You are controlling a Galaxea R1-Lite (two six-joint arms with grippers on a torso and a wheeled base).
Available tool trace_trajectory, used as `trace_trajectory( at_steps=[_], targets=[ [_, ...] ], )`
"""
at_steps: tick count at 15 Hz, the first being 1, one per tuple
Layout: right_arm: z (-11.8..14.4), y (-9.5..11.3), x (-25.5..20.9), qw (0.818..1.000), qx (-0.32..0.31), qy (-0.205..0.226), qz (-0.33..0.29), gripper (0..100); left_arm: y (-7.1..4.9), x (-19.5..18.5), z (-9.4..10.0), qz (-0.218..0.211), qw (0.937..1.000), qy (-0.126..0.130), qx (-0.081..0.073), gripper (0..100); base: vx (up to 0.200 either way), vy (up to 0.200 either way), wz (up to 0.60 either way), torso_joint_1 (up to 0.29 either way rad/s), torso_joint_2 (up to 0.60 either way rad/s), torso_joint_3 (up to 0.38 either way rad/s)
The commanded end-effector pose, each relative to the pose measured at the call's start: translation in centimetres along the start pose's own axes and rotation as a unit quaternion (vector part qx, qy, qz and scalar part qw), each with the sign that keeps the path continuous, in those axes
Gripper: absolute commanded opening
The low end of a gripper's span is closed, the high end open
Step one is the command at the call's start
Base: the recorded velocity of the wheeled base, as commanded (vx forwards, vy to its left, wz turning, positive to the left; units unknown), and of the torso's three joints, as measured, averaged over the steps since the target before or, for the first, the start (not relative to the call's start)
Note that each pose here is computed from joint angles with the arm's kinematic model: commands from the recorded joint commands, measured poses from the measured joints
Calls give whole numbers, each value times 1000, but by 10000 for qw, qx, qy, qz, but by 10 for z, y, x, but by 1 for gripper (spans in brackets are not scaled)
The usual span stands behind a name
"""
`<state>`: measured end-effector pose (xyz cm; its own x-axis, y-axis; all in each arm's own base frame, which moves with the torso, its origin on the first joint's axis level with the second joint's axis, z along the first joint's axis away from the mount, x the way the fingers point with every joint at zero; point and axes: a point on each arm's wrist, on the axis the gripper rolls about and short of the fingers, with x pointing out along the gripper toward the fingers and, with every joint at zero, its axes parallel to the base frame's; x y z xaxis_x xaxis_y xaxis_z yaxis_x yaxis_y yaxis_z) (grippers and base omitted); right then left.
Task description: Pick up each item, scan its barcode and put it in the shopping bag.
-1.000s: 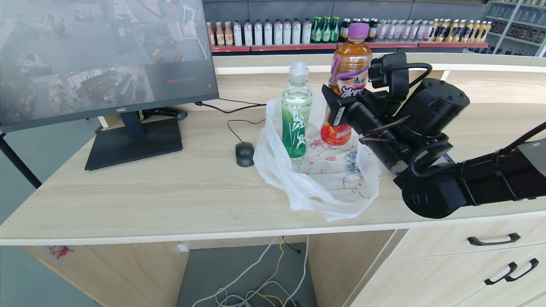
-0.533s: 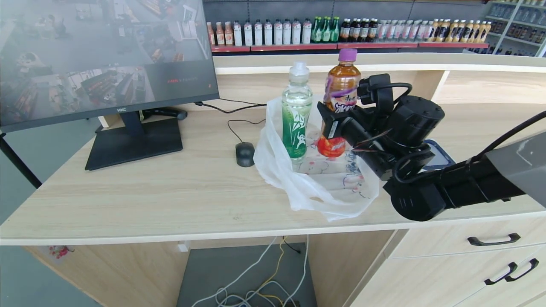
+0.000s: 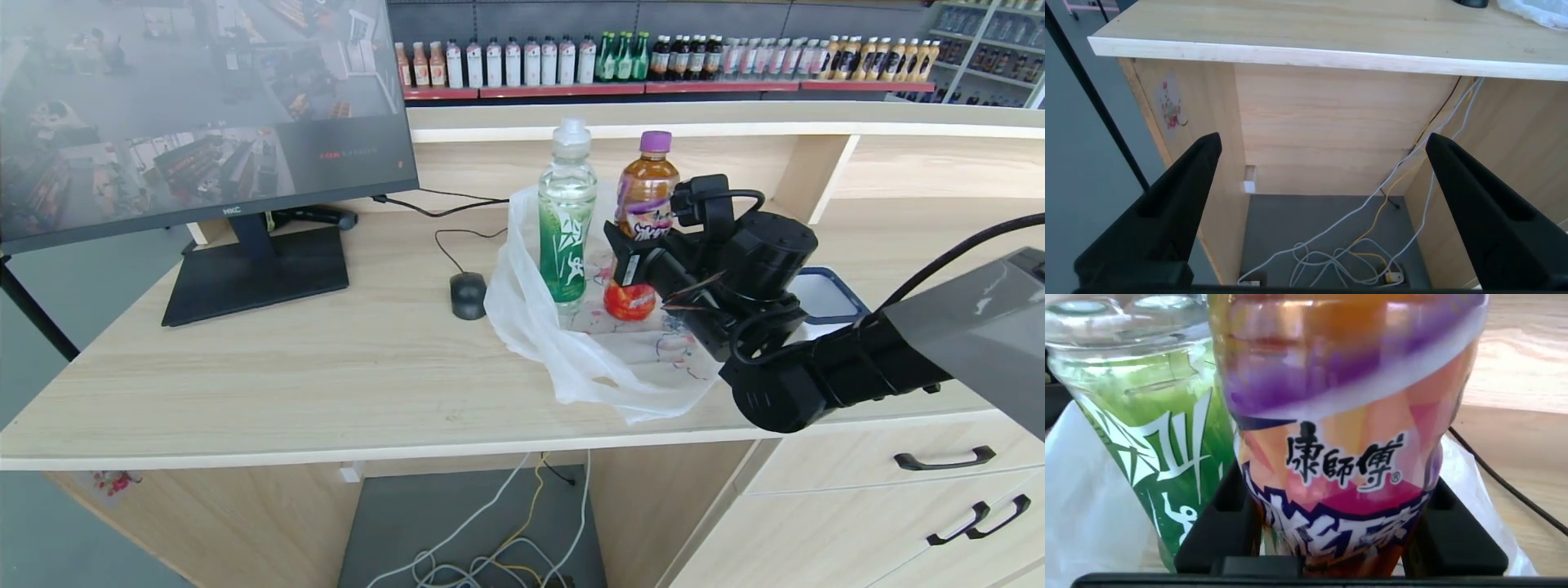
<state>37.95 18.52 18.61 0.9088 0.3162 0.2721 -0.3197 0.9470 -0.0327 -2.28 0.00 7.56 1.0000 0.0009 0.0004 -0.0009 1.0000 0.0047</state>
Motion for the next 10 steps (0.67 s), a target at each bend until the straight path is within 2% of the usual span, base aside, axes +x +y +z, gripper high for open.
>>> trace_trajectory(
  at_steps=[1,10],
  targets=[
    [-11,1,0,9999,-25,129,14,0,0,0,0,3,10000,-6,0,100,0,0,0,0,0,0],
    [-24,2,-9,9994,-72,334,28,0,0,0,0,11,10000,-5,0,100,0,0,0,0,0,0]
  ],
)
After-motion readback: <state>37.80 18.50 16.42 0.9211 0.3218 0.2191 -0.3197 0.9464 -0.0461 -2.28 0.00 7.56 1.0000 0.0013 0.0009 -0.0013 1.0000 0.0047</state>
